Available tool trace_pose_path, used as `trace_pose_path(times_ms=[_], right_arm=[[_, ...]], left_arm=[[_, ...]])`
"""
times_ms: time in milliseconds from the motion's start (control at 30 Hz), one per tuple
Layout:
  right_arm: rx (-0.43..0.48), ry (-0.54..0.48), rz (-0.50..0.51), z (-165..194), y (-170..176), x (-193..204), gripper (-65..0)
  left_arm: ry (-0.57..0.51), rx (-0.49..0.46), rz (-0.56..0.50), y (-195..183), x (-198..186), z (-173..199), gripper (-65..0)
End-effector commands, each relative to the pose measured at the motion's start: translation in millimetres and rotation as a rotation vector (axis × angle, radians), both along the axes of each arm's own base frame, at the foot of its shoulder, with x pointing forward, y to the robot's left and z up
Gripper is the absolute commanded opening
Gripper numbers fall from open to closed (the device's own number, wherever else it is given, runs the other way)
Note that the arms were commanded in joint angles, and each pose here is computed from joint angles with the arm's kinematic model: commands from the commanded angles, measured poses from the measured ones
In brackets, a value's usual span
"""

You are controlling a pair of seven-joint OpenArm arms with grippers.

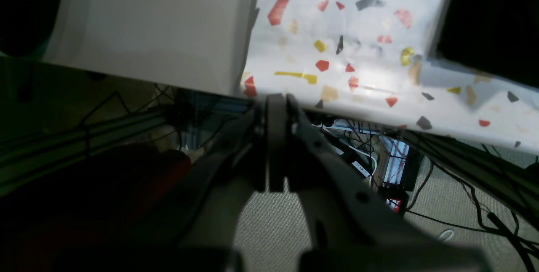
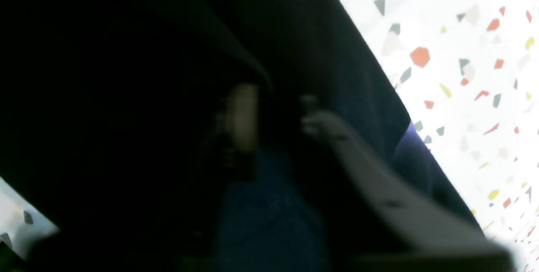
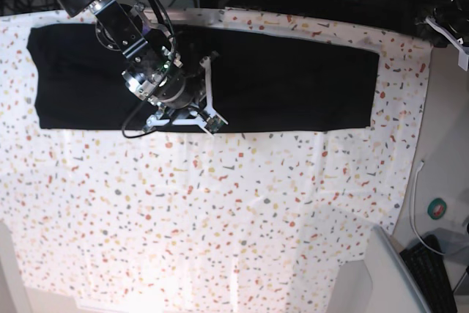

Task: Layout the t-shirt on the table in an organized manner, then fold the t-shirt properly
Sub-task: 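Press the folded shirt flat with the right gripper along its middle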

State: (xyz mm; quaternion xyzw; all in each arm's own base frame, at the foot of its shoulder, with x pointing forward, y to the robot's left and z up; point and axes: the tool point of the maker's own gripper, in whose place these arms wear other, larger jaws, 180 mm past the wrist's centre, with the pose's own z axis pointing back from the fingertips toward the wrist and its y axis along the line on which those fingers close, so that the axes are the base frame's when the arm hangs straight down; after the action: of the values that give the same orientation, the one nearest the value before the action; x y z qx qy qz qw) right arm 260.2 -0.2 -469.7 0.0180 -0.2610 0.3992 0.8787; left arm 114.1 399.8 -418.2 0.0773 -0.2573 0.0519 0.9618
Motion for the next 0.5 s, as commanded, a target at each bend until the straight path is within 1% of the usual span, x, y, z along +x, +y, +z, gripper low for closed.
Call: trace_pose_path(times_ms=[0,133,333,467], right_arm=[[0.024,-0.044,-0.005,12.1,5.0,12.8,-64.7],[0.043,-0.020,-0.011,9.3,13.3,2.9,-65.0],[0.116,-0.035,-0.004,27.6,29.0,-20.5,-65.0],[0.120,-0.016,-0.004,24.0,30.2,-31.6,-65.0]], left_arm=[[-0.021,0.027,-0.013,8.3,4.6,10.9,-65.0],[-0.021,0.027,-0.013,8.3,4.6,10.9,-65.0],[-0.022,0.031,-0.013,9.7,4.8,12.0,-65.0],[-0.019,0.043,-0.024,13.7,7.1,15.2,-65.0]])
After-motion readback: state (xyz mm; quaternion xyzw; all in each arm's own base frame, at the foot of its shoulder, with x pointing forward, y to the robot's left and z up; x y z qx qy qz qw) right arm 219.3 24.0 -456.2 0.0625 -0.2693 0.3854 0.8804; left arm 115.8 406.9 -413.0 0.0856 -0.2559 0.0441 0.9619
